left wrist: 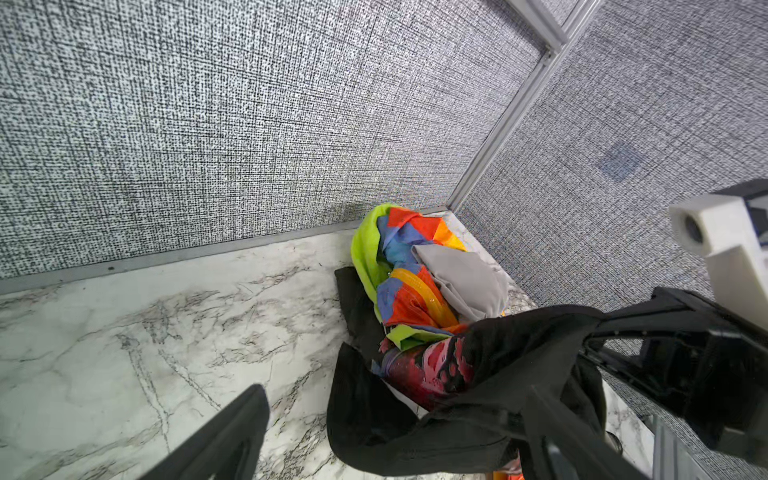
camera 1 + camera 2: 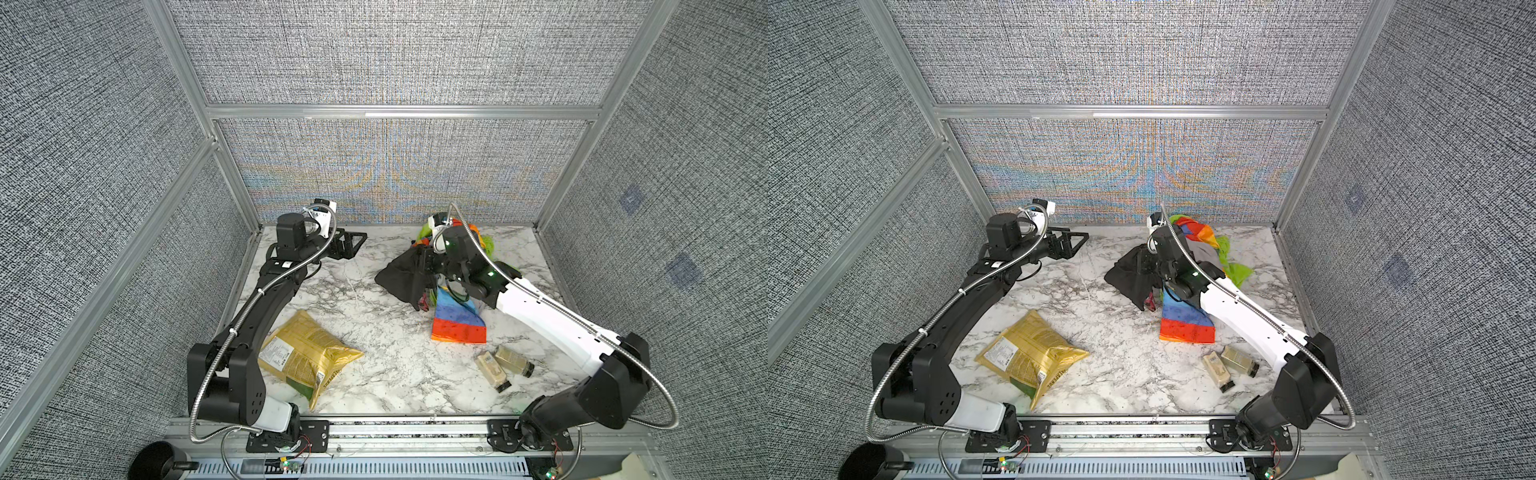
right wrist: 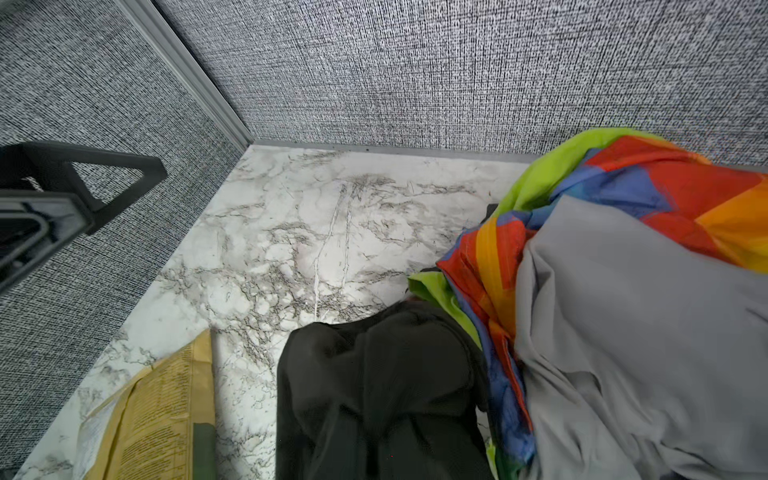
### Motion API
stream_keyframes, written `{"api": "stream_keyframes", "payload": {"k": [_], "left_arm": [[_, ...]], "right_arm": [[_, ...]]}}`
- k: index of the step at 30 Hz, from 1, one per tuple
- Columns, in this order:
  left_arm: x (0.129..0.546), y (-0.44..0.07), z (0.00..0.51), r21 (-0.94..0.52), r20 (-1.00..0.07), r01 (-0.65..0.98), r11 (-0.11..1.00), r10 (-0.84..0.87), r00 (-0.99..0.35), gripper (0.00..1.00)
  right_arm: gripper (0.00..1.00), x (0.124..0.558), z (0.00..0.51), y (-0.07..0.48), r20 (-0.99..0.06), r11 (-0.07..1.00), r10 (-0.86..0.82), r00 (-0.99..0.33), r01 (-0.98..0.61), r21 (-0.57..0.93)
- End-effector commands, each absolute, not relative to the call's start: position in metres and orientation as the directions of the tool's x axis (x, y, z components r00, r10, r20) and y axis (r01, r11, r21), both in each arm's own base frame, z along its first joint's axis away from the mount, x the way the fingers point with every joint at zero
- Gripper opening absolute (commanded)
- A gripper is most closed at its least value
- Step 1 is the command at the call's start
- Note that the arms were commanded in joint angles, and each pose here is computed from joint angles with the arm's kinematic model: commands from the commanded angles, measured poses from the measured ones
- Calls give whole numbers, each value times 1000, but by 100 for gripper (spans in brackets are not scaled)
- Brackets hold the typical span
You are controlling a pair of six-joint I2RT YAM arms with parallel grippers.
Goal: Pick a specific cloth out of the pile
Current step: 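Lift the black shirt high out of the pile with the right gripper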
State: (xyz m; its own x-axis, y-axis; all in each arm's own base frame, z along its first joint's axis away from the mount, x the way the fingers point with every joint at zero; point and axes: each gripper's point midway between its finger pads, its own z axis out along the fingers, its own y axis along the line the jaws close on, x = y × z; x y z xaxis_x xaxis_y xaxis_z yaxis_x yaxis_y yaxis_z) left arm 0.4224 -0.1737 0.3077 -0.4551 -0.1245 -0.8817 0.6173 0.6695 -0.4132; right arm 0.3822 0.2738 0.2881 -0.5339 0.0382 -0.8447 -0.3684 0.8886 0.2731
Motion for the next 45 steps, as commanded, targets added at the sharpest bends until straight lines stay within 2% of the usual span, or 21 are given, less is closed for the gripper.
{"api": "stream_keyframes", "payload": {"k": [1, 9, 12, 17, 22, 28, 37, 45], "left_arm": [[411, -181, 328, -360, -918, 702, 615, -97, -386, 99], [381, -180, 340, -349, -921, 725, 594, -75, -381, 99], [368, -180, 332, -354, -917, 734, 580, -62, -393, 99], [360, -177, 311, -378, -901, 706, 599, -65, -428, 99], [355, -173, 318, -349, -916, 707, 615, -63, -396, 99], [354, -169, 322, -329, -924, 698, 636, -65, -376, 99], [351, -159, 335, -303, -941, 681, 667, -94, -326, 99], [347, -158, 338, -303, -944, 699, 648, -102, -315, 97]], "right_arm": [[1, 382, 325, 278, -885, 865, 69, -461, -414, 283], [1, 383, 354, 278, -914, 861, 68, -400, -439, 256], [1, 398, 355, 274, -904, 885, 68, -423, -393, 251], [1, 406, 378, 277, -912, 874, 102, -397, -402, 272], [1, 406, 407, 280, -929, 860, 121, -349, -430, 274], [1, 395, 446, 297, -937, 759, 206, -281, -559, 335], [1, 393, 495, 319, -928, 653, 280, -247, -660, 373], [1, 396, 535, 328, -933, 625, 301, -196, -699, 348]]}}
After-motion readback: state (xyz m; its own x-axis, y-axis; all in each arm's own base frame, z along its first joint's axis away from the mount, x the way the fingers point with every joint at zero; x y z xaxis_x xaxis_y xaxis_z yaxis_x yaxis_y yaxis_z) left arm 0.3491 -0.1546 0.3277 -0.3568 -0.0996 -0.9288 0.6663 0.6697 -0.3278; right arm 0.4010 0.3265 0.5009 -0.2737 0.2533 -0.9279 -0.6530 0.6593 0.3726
